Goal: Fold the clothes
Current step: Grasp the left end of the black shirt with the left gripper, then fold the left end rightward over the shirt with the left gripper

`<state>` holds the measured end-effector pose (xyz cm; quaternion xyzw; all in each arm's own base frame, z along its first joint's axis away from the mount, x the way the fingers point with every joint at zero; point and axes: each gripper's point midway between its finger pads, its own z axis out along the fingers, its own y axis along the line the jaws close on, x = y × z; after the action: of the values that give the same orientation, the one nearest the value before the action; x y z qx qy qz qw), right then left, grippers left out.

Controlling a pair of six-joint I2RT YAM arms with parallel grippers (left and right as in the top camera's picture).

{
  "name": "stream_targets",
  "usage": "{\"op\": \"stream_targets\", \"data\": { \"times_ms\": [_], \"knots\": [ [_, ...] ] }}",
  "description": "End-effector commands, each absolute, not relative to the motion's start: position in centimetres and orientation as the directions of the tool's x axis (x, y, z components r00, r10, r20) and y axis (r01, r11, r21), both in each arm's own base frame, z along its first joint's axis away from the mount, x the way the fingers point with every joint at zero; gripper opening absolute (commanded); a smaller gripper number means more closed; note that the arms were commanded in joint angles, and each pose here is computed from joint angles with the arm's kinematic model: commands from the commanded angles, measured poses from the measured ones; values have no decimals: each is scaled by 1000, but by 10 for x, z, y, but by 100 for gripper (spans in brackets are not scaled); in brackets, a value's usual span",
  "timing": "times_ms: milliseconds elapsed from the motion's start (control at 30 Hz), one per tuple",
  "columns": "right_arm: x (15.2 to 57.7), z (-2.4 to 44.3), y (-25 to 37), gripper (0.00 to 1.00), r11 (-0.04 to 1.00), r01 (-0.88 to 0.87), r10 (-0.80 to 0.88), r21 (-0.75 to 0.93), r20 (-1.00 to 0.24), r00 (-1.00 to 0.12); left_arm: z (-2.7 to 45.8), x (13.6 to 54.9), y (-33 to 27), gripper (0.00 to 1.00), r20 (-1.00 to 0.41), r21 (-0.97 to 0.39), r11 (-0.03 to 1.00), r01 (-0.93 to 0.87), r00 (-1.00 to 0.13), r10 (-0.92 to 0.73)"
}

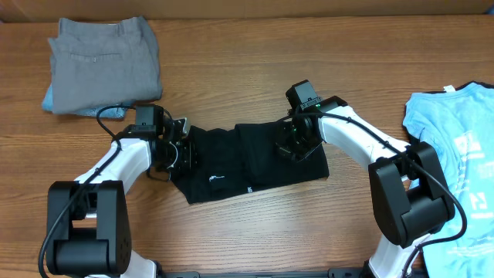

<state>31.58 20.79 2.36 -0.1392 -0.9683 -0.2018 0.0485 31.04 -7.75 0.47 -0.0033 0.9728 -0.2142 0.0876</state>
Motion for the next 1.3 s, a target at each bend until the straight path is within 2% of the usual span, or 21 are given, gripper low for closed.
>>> {"op": "stream_targets", "data": {
  "times_ms": [0,33,67,167,367,533,667,900,1267],
  "knots": [
    [321,25,208,11,883,278,245,379,133,-960,-8,296,-87,18,-114,-438,899,18,-993,-36],
    [321,25,208,10,883,278,245,379,133,-960,-8,296,-87,6,-114,-438,899,18,-993,-36],
    [321,25,208,10,883,278,245,378,134,-960,-8,296,-87,4,-112,-438,899,17,-993,-36],
    [319,24,207,10,884,279,244,375,138,-960,-8,295,-81,4,-99,-434,901,-3,-994,-51],
    [315,30,209,9,869,245,189,430,170,-967,8,297,-31,4,-24,-358,923,-142,-987,-161],
    [322,39,198,9,856,267,219,442,157,-963,48,308,18,4,-6,-245,946,-213,-975,-221],
    [330,49,188,10,843,283,249,458,133,-959,88,328,32,4,-52,-228,949,-216,-971,-234],
    [335,51,179,10,835,303,274,460,130,-953,129,360,-4,4,-146,-263,955,-135,-973,-178],
    [335,51,179,10,840,286,260,462,121,-958,132,355,-112,4,-166,-285,957,51,-986,3]
  ]
}}
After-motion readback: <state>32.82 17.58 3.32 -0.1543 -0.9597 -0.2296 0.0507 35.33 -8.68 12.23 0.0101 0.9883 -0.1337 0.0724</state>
